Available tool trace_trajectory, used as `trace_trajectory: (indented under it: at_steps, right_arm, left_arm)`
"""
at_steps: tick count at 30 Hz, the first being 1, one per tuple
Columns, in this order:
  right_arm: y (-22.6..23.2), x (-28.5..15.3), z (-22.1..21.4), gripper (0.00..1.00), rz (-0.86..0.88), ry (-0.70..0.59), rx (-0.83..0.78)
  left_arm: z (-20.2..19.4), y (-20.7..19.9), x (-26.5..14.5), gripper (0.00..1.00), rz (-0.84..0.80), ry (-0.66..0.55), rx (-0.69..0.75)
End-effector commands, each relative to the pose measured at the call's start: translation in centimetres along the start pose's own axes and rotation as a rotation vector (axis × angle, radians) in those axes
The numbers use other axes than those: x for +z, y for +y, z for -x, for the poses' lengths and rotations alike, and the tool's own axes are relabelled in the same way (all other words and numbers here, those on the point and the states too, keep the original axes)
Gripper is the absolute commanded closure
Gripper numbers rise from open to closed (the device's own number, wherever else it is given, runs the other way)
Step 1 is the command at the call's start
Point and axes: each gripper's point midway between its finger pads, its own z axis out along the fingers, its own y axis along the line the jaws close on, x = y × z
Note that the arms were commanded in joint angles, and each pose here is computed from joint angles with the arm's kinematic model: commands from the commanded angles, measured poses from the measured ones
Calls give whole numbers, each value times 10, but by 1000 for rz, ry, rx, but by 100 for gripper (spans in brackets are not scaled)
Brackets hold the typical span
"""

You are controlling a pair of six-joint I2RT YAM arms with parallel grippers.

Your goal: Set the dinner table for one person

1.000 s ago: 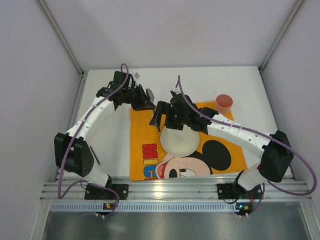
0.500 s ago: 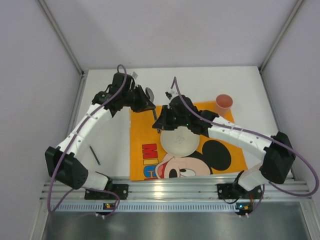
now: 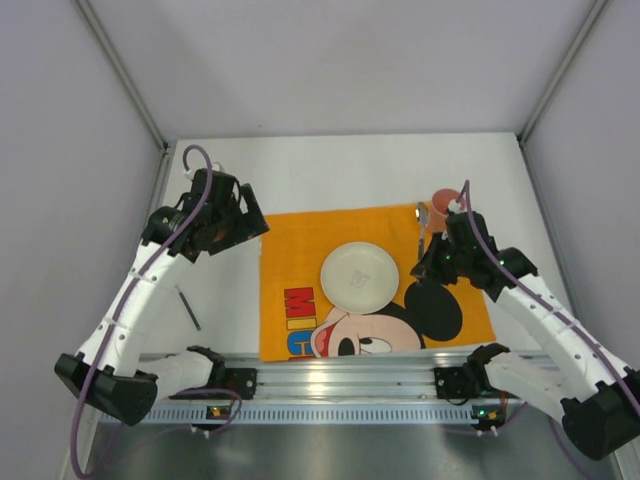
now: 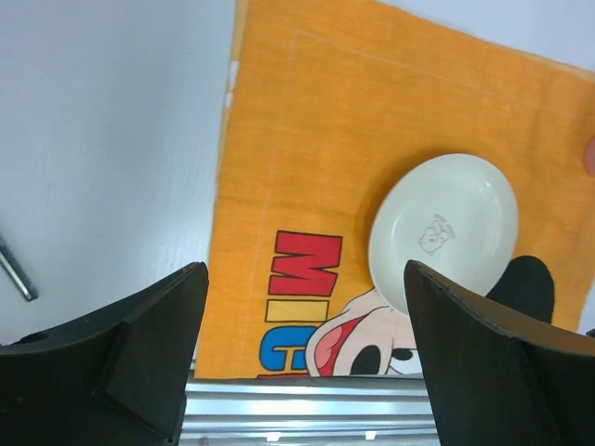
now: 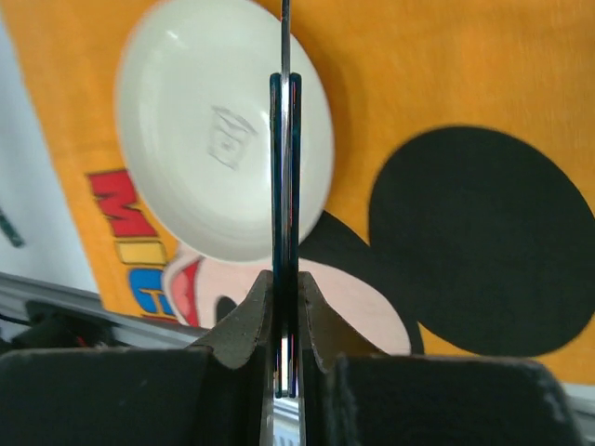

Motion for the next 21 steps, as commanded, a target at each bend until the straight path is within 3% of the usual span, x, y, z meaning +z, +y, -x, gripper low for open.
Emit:
trace_trajectory:
  at_steps: [1,6,14,18,19,21]
  right_arm:
    - [-35,10,-44,100,-101,181,-28]
    - [-52,25,-56,100,-161,244,-48]
    - [-78,39,-56,99,-254,297,-92]
    - [-91,40,-62,78,-333,340,-85]
    - [-94,39,-61,64,-356,337,-80]
    - [-97,35,-62,52,-385,358,-77]
  left_arm:
    - [-20,38,-3,9,142,39,0]
    - [-28,36,-10,10,99,39,-50]
    - [-34,62,-5,9,210,30,-61]
    - [-41,83,4,10,292,69,-77]
    - [-43,91,7,10,312,81,-85]
    - [-43,97,10,10,320,88,-97]
